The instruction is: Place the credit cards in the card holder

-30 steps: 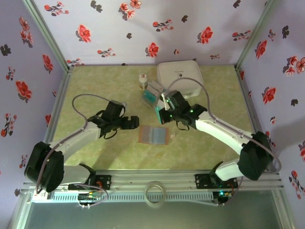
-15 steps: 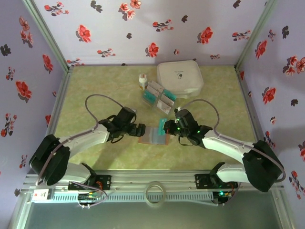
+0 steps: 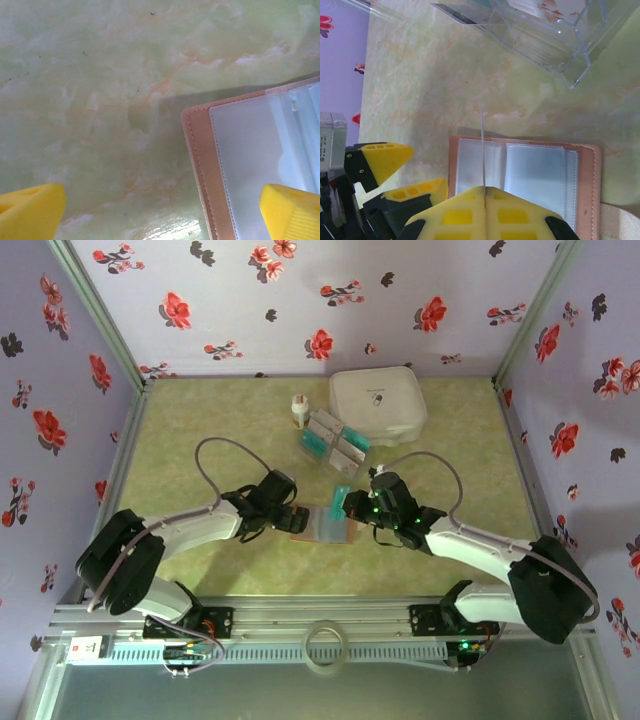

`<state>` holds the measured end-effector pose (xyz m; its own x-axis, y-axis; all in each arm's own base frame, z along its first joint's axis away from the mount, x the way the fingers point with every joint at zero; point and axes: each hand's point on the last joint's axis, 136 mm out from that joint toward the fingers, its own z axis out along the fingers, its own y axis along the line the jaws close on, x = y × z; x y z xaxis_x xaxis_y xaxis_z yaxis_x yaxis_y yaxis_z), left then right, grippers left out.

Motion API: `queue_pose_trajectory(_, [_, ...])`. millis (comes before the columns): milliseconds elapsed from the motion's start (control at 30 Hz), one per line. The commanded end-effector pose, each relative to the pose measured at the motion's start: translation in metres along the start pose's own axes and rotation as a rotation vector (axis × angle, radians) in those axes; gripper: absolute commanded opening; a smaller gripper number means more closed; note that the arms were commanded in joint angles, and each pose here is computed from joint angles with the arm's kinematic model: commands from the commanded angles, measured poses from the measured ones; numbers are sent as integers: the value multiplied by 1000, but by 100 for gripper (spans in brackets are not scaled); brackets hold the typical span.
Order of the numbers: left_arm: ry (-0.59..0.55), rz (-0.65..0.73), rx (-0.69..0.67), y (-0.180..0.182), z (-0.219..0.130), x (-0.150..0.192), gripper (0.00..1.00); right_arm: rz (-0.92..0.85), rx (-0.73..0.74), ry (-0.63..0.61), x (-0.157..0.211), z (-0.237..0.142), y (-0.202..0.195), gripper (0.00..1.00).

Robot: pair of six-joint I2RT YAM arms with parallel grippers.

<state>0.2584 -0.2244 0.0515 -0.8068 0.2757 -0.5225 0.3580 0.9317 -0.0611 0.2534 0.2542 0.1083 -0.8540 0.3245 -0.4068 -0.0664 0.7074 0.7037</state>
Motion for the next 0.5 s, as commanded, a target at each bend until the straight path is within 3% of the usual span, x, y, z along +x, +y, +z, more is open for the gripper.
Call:
queue_pose_trajectory(0, [-28,35,-21,-2,2,-10,100,-12,-26,-28,-5,1,1,0])
queue_pose_trajectory(467, [-8,46,-60,5,12,-1,100,-17,-115,41,23,31,5,0])
